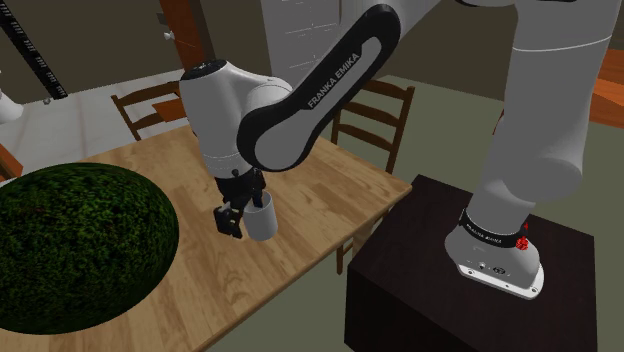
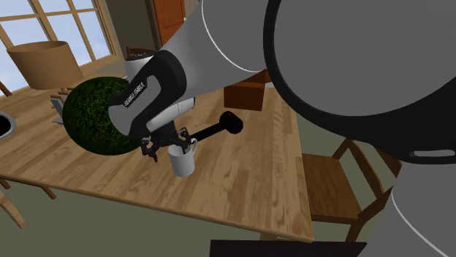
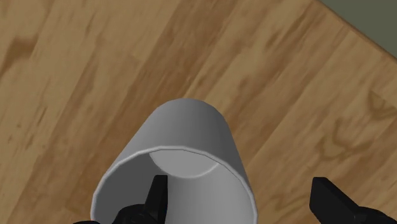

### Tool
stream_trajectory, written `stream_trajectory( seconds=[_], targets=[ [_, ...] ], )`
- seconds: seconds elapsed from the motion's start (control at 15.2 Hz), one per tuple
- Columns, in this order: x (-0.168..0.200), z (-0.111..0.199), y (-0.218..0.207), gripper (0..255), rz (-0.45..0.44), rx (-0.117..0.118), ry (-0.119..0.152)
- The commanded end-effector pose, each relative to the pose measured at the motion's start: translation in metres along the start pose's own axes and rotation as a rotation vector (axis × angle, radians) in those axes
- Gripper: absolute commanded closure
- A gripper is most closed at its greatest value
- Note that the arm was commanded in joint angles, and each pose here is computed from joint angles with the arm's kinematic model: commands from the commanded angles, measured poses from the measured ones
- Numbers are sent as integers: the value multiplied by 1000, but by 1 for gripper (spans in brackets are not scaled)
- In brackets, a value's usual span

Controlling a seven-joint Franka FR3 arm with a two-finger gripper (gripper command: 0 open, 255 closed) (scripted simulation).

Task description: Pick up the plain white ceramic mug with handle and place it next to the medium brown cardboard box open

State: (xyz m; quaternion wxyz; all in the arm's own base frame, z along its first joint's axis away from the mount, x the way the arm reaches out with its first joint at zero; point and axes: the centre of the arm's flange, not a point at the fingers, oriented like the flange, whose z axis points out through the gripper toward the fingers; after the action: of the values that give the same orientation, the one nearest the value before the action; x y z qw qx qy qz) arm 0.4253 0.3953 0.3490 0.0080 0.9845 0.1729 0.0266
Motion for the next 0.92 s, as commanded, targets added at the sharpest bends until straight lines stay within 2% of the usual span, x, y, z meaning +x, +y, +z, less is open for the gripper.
stream_trajectory(
  seconds=[0.0,0.07,0.66,0.86],
  targets=[
    [0,0,0,0,0,0,0],
    [0,0,0,255,0,0,0],
    [0,0,0,255,0,0,0],
    [1,-16,0,255,0,0,0]
  ],
)
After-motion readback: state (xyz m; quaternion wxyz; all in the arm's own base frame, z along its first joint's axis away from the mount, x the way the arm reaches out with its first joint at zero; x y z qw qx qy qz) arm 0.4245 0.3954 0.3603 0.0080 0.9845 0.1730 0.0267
